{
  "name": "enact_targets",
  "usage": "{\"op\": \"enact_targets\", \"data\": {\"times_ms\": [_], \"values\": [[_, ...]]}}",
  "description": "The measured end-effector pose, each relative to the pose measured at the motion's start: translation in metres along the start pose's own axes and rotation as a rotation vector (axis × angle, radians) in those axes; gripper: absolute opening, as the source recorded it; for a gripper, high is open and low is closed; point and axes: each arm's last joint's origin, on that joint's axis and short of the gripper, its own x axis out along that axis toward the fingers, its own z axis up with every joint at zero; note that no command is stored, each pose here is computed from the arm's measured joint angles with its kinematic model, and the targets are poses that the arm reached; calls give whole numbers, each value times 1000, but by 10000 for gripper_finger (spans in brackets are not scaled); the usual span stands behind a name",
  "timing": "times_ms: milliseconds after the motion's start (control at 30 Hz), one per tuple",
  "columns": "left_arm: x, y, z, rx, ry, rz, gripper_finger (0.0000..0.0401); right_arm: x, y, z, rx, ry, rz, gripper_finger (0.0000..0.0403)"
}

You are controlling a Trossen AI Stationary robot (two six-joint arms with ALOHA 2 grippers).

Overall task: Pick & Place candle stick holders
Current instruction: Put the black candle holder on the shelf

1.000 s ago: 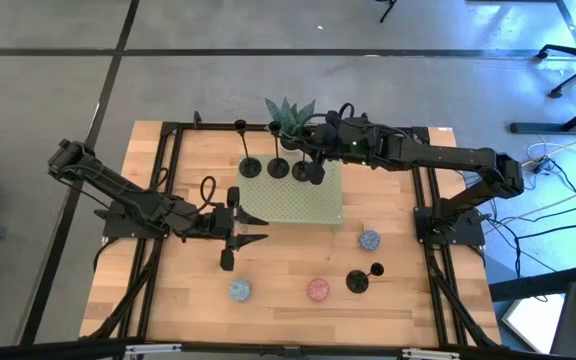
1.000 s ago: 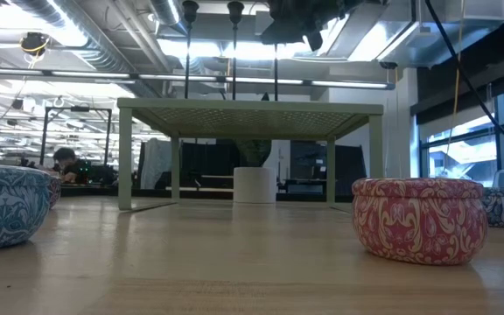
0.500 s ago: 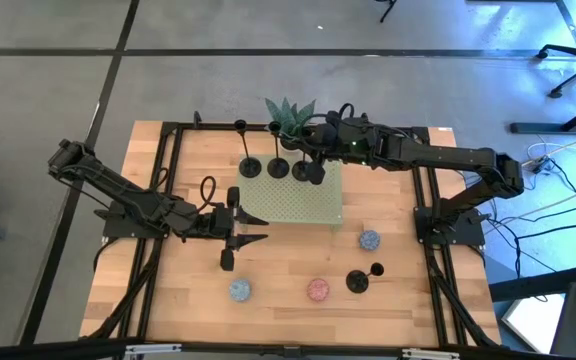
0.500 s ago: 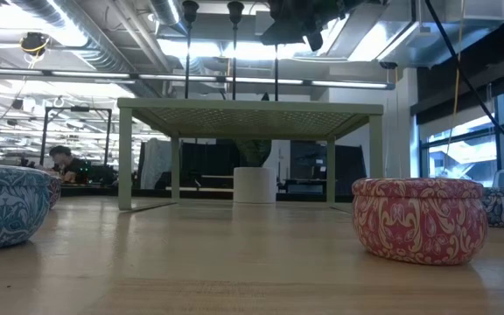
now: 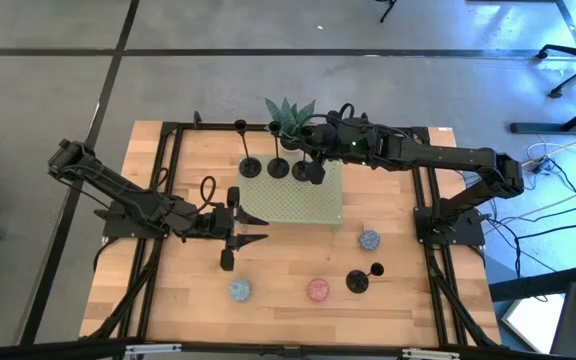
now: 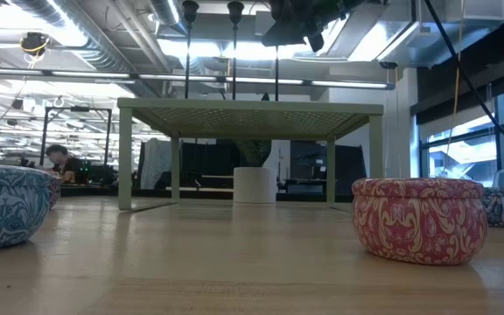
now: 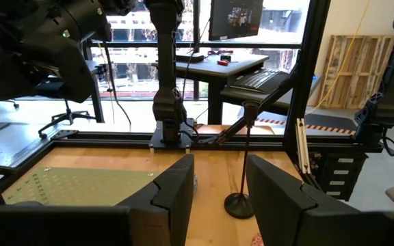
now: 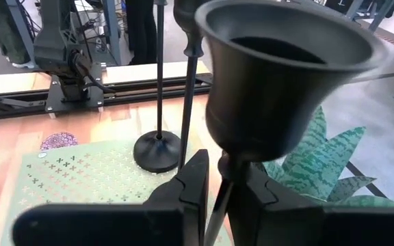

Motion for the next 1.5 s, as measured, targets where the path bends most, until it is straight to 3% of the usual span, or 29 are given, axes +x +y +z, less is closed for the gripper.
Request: {"op": "enact_targets", "data": {"times_ms": [433,1167,1367,1500], "values": [[0,0,0,0,0,0,130,0,-3,0,22,1,-43,114],[0,0,0,0,0,0,130,-18,-2,-3,43,85,15,116],[0,0,0,0,0,-3,130,-42,4,0,33,108,44,116],[0,0,0,0,0,-3,130,-63,7,-5,90,192,57,116]]}}
